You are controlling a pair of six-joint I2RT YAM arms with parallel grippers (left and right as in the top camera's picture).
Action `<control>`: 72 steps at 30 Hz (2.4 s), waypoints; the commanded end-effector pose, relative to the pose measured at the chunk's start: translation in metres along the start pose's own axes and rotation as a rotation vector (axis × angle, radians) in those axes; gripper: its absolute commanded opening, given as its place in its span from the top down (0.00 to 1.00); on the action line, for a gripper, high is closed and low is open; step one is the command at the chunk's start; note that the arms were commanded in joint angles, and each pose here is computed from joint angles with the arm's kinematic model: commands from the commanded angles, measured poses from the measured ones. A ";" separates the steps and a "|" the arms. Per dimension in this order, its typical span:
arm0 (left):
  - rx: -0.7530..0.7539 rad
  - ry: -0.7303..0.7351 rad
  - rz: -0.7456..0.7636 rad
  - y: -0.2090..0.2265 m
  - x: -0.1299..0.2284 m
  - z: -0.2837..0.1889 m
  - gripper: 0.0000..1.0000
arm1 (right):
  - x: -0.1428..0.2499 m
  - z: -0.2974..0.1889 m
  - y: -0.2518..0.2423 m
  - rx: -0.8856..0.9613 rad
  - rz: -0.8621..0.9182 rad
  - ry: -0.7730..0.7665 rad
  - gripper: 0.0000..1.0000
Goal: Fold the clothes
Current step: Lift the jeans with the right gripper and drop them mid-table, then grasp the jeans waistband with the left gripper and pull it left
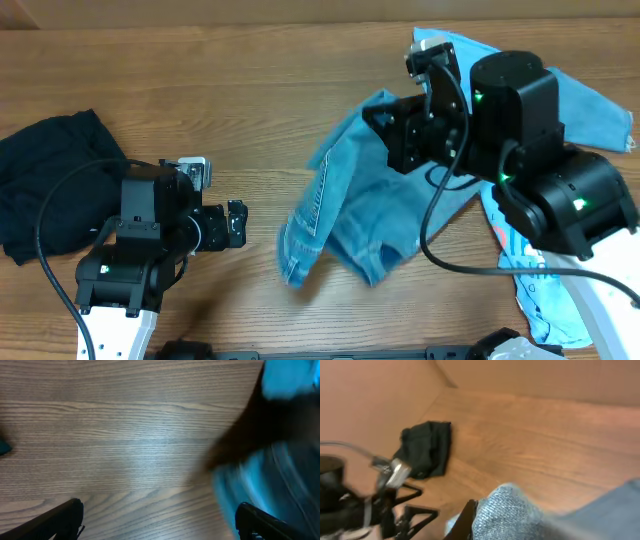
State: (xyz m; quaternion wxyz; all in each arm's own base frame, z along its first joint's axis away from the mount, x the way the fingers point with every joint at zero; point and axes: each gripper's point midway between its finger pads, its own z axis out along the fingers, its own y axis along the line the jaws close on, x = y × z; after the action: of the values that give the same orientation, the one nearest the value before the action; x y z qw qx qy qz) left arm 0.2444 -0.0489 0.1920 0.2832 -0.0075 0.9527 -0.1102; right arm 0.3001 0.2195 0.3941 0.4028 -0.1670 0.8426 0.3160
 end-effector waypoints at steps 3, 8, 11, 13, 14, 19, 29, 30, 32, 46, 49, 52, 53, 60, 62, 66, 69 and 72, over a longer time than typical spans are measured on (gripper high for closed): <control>-0.007 -0.035 0.020 0.000 -0.010 -0.005 0.00 | -0.024 0.060 -0.034 0.104 -0.088 -0.037 0.96; -0.006 -0.032 0.020 0.000 -0.009 -0.005 0.00 | 0.033 0.169 -0.097 0.169 -0.010 0.184 0.60; -0.006 -0.033 0.020 0.000 -0.010 -0.005 0.00 | 0.039 0.159 -0.115 0.237 0.011 0.215 0.43; -0.005 -0.031 0.019 0.000 -0.009 -0.005 0.00 | 0.031 0.134 -0.127 0.292 0.028 0.198 0.40; -0.004 -0.028 0.019 0.000 -0.009 -0.005 0.00 | 0.027 0.118 -0.131 0.312 0.041 0.190 0.40; 0.000 0.073 0.000 0.002 -0.004 0.024 0.00 | 0.046 0.024 -0.178 0.496 0.250 0.245 0.39; 0.031 0.229 -0.146 0.016 -0.014 0.187 0.00 | 0.087 -0.029 -0.220 0.621 0.415 0.380 0.37; 0.032 0.219 -0.152 0.018 -0.016 0.201 0.00 | 0.088 -0.030 -0.220 0.621 0.415 0.388 0.37; 0.030 0.200 -0.172 0.023 -0.018 0.225 0.00 | 0.090 -0.030 -0.219 0.622 0.417 0.395 0.37; 0.053 0.091 -0.173 0.028 -0.045 0.247 0.96 | 0.092 -0.032 -0.219 0.623 0.418 0.408 0.37; 0.007 -0.005 -0.196 0.050 -0.092 0.200 0.96 | 0.093 -0.033 -0.220 0.633 0.416 0.408 0.37; -0.055 -0.287 -0.256 0.097 -0.185 0.106 0.96 | 0.092 -0.033 -0.220 0.633 0.415 0.407 0.37; -0.081 -0.381 -0.271 0.115 -0.212 0.075 0.96 | 0.092 -0.033 -0.220 0.633 0.415 0.407 0.37; -0.135 -0.421 -0.317 0.157 -0.235 0.051 0.26 | 0.094 -0.033 -0.220 0.633 0.418 0.412 0.37; -0.083 -0.259 -0.356 0.147 -0.201 0.075 0.05 | 0.094 -0.037 -0.226 0.675 0.408 0.413 0.36; -0.003 -0.002 -0.408 0.117 -0.144 0.091 0.01 | 0.104 -0.036 -0.228 0.682 0.420 0.451 0.34; 0.034 0.159 -0.428 0.091 -0.109 0.095 0.01 | 0.136 -0.018 -0.240 0.667 0.429 0.520 0.49; 0.039 0.218 -0.348 0.070 -0.095 0.109 0.02 | 0.176 0.026 -0.255 0.560 0.439 0.555 0.90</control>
State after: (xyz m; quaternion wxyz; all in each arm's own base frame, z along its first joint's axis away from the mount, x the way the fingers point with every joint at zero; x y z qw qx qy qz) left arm 0.3882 0.0260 0.1500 0.1694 -0.1972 0.9501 -0.1725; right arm 0.3446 0.0314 0.1843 0.1483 0.0667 0.9843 0.0684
